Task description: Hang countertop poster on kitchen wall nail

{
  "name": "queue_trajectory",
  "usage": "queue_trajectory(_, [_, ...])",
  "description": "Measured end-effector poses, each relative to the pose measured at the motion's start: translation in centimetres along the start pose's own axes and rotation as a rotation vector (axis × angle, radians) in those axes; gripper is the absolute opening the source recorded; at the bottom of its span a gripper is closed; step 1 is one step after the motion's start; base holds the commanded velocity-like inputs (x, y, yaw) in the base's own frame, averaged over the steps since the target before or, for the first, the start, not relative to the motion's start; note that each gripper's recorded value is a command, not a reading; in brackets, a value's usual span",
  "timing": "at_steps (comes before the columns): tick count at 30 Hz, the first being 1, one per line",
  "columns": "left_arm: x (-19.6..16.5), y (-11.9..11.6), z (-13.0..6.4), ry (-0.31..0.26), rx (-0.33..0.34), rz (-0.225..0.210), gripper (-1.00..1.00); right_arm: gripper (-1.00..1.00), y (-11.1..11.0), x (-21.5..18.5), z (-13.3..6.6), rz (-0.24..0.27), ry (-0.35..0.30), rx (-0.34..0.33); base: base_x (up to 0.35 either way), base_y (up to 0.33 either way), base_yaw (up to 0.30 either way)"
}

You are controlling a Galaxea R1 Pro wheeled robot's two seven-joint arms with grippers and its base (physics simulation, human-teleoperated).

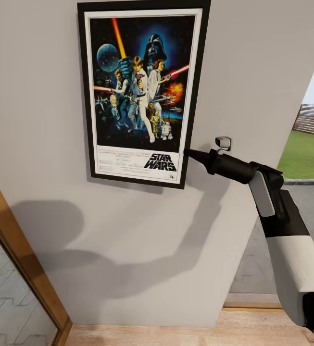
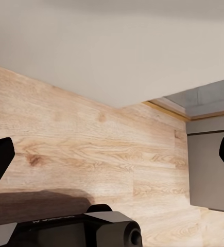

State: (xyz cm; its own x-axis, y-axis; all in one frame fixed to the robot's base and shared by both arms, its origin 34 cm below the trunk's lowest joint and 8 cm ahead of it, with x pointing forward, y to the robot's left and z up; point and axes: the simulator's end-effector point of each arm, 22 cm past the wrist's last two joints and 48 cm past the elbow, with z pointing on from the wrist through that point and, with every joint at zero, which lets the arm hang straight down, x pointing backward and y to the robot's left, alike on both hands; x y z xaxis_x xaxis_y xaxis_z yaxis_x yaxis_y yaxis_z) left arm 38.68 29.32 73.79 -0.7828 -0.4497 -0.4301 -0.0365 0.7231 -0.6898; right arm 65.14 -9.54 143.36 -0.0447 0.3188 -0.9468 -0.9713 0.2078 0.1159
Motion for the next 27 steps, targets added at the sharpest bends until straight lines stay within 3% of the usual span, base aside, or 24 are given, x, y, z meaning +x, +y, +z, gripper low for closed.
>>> queue_trajectory(8, [0.0, 0.0, 0.0, 0.0, 0.0, 0.0, 1.0, -1.0, 0.0, 0.0, 0.0, 0.001, -0.002, 0.0, 0.0, 0.0, 0.0])
queue_trajectory(11, [0.0, 0.0, 0.0, 0.0, 0.0, 0.0, 1.0, -1.0, -0.1, 0.7, -0.2, -0.014, 0.008, 0.003, 0.0, 0.0, 0.0])
queue_trajectory(16, [0.0, 0.0, 0.0, 0.0, 0.0, 0.0, 1.0, -1.0, 0.2, 0.5, -0.1, -0.082, -0.013, -0.008, 0.0, 0.0, 0.0])
queue_trajectory(27, [0.0, 0.0, 0.0, 0.0, 0.0, 0.0, 1.0, -1.0, 1.4, 1.9, 1.0, -0.093, 0.019, -0.056, 0.0, 0.0, 0.0])
